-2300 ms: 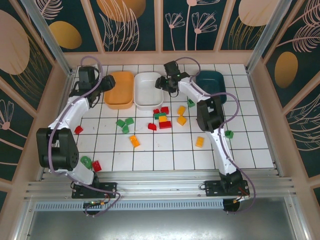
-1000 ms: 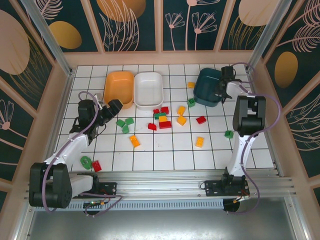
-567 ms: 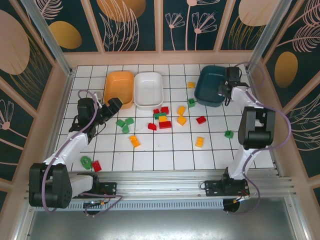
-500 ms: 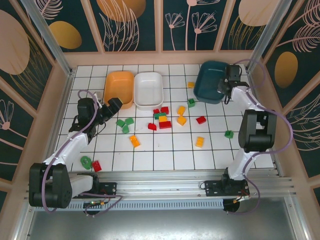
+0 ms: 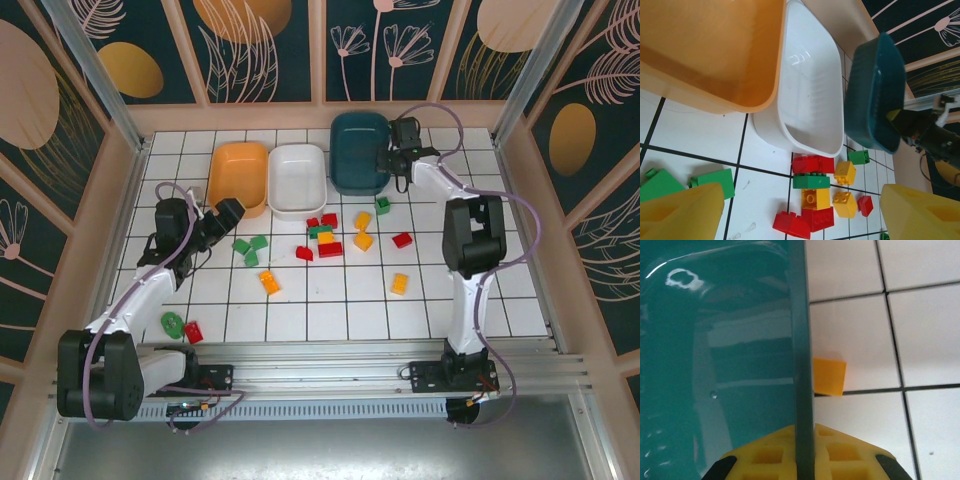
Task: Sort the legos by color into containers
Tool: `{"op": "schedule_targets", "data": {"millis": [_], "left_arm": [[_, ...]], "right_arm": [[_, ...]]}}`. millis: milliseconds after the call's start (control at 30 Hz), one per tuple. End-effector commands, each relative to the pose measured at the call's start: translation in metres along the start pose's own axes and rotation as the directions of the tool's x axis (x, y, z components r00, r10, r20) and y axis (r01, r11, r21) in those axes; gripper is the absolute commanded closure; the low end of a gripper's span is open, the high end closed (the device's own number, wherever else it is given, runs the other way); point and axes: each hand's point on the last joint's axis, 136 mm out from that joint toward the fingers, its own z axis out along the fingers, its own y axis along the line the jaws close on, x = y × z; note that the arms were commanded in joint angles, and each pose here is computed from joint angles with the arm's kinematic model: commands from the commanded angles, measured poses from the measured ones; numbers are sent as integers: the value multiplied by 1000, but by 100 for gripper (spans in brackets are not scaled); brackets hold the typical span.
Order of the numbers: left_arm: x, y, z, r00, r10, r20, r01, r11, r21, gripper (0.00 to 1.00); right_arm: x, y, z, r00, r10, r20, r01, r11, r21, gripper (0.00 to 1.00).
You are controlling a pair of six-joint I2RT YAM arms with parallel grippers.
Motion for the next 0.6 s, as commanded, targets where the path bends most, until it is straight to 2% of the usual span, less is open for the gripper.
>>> {"op": "schedule_targets", "data": {"millis": [0,233,567], "left_arm": [[8,6,-2,1000,10,-13,-10,1000,-17,18],[6,2,3,1000,-1,-20,1,1000,4,18],[6,4,9,1000,2,-31,-2,1000,0,18]], "right_arm": [[-1,15,-1,1000,18,-23,-20,997,-79,97],[20,18,13,996,12,-86,-21,994,-109,94],[27,19,29,993,35,-117,-48,993,-110,94]]}}
